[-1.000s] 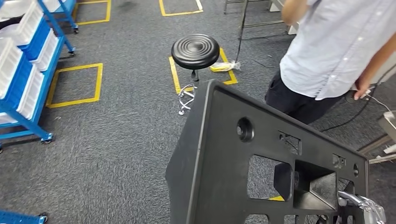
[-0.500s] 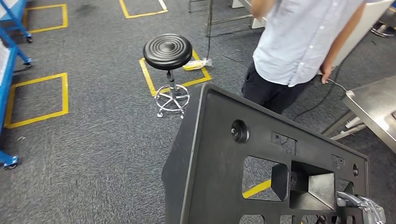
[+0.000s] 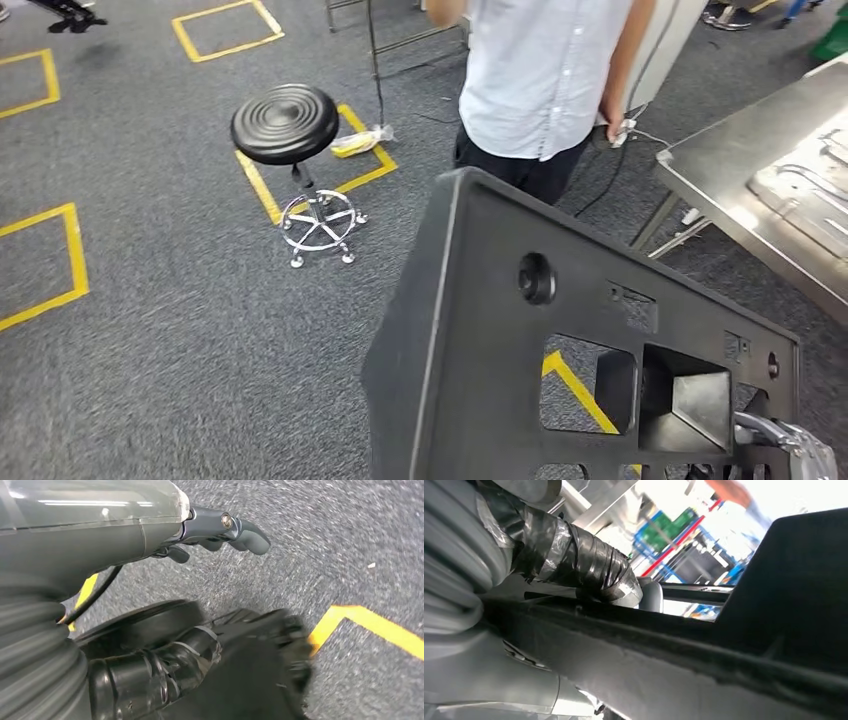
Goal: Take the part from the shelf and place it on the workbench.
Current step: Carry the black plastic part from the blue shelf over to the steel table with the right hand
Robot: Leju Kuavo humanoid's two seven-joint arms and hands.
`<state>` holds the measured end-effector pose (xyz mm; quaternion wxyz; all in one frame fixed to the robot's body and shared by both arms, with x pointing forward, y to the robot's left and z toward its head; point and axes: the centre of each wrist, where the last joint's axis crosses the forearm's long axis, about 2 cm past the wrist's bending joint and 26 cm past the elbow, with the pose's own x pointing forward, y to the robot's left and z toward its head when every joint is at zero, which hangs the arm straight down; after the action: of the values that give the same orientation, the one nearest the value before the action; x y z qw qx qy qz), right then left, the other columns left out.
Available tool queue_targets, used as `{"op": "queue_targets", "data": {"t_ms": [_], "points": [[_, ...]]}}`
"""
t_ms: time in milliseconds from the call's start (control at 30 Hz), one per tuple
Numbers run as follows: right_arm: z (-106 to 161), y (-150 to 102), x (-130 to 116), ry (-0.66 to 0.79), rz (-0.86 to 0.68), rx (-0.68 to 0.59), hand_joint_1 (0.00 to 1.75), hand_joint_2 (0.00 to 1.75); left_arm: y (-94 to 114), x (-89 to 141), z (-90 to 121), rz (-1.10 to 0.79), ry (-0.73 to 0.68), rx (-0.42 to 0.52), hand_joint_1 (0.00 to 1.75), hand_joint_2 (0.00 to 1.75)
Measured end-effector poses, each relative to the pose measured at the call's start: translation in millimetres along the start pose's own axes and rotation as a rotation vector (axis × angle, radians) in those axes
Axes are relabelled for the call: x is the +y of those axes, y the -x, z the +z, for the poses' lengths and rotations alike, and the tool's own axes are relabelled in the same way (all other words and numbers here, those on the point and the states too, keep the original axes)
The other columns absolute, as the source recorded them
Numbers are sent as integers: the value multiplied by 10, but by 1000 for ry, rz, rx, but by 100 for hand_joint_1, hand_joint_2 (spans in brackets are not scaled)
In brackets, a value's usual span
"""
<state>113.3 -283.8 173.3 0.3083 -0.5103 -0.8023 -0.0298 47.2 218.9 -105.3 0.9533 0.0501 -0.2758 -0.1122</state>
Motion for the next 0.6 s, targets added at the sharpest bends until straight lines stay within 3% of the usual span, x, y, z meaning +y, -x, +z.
{"op": "queue_targets", "data": {"t_ms": [600], "points": [[5,12,-27,-14,24,-13,175,175,34,35,4,4,-6,1,0,175]]}}
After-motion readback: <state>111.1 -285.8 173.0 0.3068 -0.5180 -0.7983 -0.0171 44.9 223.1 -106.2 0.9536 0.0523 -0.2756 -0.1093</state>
